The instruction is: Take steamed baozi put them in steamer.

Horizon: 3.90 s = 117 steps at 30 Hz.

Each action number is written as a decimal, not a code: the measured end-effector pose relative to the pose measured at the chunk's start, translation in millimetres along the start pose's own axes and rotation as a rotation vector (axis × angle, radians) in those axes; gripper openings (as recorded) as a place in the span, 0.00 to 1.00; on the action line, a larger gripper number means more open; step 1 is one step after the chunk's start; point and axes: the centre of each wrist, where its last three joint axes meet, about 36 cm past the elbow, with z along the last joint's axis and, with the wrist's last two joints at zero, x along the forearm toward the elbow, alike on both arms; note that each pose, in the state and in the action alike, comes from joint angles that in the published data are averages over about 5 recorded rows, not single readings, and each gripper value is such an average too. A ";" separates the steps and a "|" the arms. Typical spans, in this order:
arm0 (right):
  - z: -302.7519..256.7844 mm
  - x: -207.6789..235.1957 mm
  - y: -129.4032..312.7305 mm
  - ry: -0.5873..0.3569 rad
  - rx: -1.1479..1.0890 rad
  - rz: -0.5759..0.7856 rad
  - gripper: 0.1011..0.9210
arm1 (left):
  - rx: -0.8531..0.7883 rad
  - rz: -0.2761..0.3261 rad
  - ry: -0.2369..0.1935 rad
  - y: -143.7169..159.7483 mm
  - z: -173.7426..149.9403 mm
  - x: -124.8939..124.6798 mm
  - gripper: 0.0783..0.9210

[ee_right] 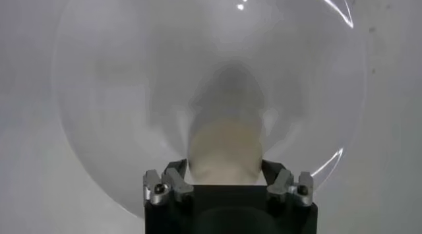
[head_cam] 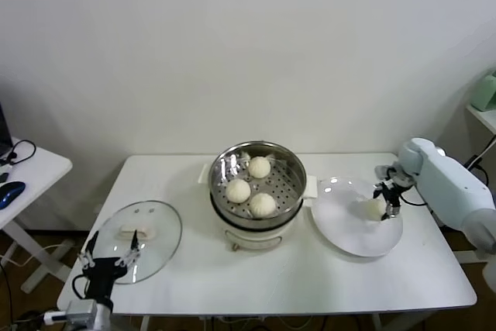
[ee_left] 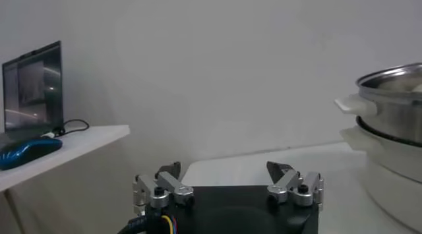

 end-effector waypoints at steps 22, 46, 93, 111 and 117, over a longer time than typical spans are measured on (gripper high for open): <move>-11.6 52.8 -20.2 -0.067 -0.031 0.059 0.75 | 0.010 -0.005 -0.010 -1.2 -4.4 2.7 0.88; -159.0 233.0 -70.3 -0.347 -0.001 0.130 0.75 | 0.036 0.041 -0.032 -10.9 -13.2 11.3 0.88; -271.6 119.3 -67.8 -0.233 0.089 -0.064 0.75 | 0.063 0.055 -0.072 -23.4 -29.2 4.1 0.88; -275.9 127.3 -69.1 -0.262 0.093 -0.055 0.88 | 0.061 0.055 -0.076 -23.7 -29.1 2.1 0.88; -277.0 143.4 -68.5 -0.297 0.098 -0.050 0.88 | 0.056 0.054 -0.075 -22.3 -28.0 1.1 0.88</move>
